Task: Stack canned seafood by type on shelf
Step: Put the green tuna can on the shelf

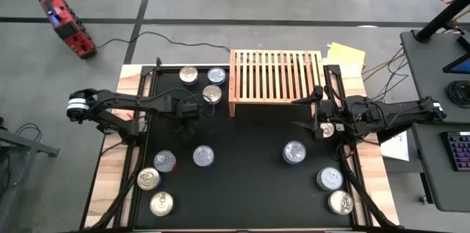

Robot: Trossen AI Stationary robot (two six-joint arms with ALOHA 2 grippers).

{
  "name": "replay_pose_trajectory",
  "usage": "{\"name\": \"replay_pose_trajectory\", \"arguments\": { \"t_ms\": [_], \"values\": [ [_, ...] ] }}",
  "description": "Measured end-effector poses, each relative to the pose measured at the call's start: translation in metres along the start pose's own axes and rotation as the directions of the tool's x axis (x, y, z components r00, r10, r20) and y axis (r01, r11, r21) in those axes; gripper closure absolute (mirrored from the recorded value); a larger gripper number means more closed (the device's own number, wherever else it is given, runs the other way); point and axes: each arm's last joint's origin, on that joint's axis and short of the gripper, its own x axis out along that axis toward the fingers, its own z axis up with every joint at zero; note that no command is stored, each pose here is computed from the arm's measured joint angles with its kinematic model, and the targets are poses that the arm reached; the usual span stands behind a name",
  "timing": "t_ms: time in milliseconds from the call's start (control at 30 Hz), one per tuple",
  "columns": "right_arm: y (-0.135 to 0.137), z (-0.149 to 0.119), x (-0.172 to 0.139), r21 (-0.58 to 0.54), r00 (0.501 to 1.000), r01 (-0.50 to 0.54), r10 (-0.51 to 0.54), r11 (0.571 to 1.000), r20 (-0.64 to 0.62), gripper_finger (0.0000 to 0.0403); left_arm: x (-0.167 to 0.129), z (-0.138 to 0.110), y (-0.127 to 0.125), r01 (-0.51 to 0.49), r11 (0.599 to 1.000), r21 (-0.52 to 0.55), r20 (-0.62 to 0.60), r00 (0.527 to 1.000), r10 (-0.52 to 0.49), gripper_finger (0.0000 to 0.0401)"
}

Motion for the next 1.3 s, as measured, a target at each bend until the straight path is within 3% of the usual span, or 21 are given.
{"name": "replay_pose_trajectory", "arguments": {
  "t_ms": [433,967,1300],
  "values": [
    [0.000,0.000,0.000,0.055,1.000,0.001,-0.001,0.998,0.000,0.0060,-0.006,0.008,-0.001,-0.068,0.998,0.014,0.034,0.997,0.068,0.0393],
    [0.000,0.000,0.000,0.168,1.000,-0.001,0.001,0.986,0.000,0.0060,0.000,0.007,0.001,-0.135,0.987,-0.085,0.012,0.991,0.137,0.0240],
    [0.000,-0.001,0.000,0.184,1.000,-0.003,0.004,0.983,-0.005,0.0060,0.015,0.013,-0.005,-0.167,0.984,-0.055,-0.022,0.986,0.166,0.0234]
  ]
}}
